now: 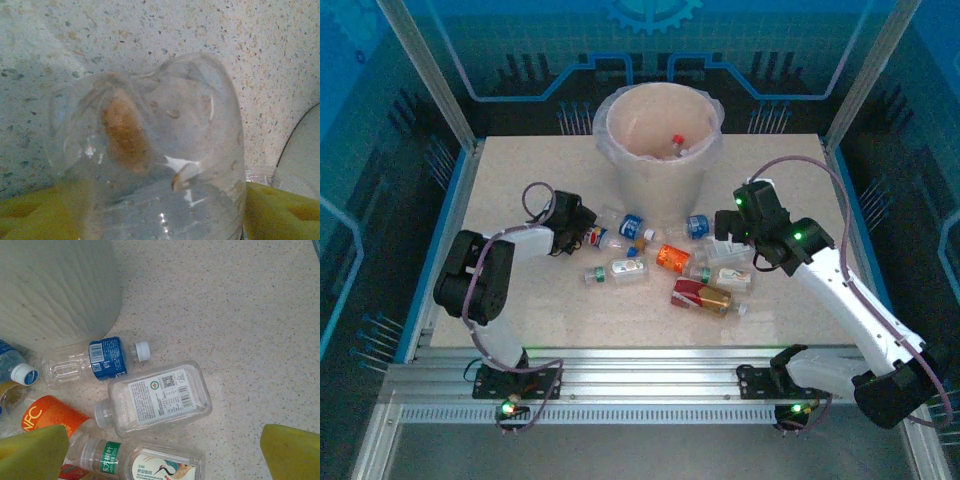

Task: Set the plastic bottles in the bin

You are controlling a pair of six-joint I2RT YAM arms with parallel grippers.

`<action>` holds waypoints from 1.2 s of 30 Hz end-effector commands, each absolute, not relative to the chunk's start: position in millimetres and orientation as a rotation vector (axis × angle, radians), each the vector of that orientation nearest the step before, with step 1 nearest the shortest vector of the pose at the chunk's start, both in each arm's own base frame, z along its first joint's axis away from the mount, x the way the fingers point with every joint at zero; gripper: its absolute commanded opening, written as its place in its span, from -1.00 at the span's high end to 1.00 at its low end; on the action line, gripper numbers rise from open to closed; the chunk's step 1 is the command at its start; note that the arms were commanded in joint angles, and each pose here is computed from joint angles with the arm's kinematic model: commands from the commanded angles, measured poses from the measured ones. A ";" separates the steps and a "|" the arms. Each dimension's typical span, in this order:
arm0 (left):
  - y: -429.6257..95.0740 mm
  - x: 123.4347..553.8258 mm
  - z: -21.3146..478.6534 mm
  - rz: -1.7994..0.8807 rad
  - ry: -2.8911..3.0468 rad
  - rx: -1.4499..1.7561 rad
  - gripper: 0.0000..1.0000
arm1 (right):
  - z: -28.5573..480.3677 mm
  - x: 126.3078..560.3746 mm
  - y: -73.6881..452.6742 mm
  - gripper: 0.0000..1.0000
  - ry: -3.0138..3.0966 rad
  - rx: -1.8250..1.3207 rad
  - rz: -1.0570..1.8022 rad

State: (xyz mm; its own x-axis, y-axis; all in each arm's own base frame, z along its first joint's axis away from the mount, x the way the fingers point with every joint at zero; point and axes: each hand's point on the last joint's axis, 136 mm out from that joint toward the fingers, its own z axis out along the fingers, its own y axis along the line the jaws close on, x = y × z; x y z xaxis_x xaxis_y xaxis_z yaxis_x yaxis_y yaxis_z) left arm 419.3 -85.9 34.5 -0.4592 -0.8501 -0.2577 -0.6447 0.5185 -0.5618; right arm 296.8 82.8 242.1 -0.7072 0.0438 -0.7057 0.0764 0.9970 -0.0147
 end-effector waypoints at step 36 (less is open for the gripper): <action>-69.1 413.6 148.0 -0.638 1.966 -1.101 -0.15 | 241.6 296.2 77.1 -0.99 2.347 0.130 -0.047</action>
